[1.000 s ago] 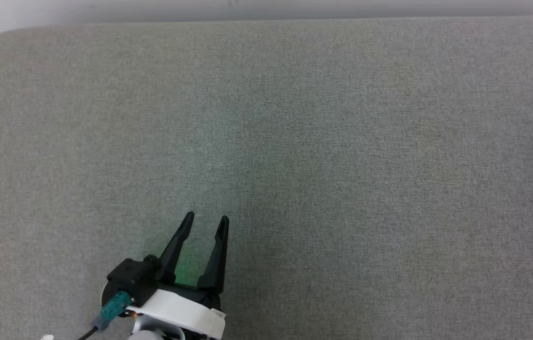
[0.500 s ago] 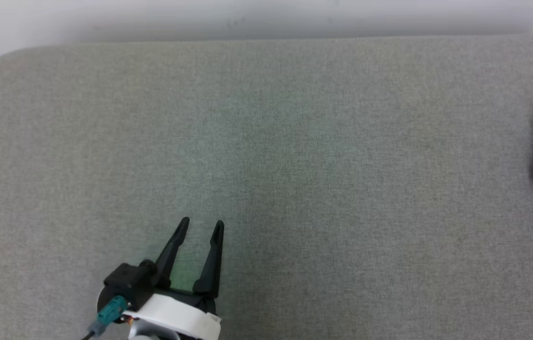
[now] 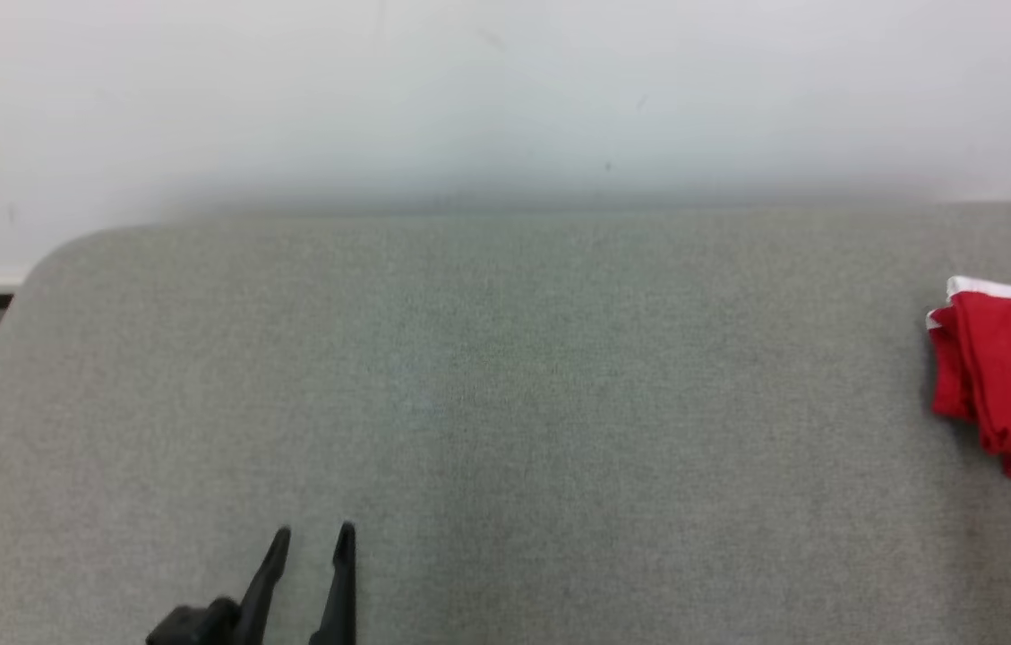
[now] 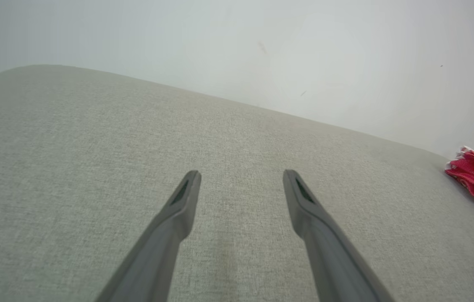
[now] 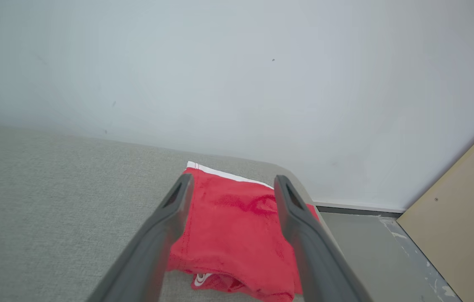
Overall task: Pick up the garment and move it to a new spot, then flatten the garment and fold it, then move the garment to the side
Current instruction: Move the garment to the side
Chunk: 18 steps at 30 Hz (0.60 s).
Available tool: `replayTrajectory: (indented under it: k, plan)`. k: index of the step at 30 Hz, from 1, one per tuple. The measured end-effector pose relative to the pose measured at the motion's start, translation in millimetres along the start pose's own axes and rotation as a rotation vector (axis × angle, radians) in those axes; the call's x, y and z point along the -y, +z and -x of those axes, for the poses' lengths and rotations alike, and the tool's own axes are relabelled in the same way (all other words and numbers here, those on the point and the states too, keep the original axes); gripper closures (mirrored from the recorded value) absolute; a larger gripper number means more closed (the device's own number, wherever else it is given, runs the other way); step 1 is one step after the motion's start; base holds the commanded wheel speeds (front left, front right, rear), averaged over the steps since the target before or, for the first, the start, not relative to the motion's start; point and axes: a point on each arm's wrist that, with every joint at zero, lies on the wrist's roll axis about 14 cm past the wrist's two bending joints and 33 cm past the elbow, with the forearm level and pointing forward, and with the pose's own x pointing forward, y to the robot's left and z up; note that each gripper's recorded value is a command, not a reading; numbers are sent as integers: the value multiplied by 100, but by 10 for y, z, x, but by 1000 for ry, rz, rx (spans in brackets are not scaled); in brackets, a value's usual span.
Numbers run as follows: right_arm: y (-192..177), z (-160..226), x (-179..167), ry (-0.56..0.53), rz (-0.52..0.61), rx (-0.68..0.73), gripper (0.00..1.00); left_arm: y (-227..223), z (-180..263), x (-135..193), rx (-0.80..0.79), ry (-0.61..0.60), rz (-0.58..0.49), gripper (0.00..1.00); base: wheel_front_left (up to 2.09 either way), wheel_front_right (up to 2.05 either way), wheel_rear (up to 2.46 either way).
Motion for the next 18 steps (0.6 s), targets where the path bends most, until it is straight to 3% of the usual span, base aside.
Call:
replayTrajectory:
  k: [8,18]
  plan:
    - [-139,630,-413,54,-46,146,0,98,316,-98,31,58,-46,0,0,0,0]
    - [-611,871,-904,121,-125,119,0,80,507,-204,29,88,-69,0,0,0,0]
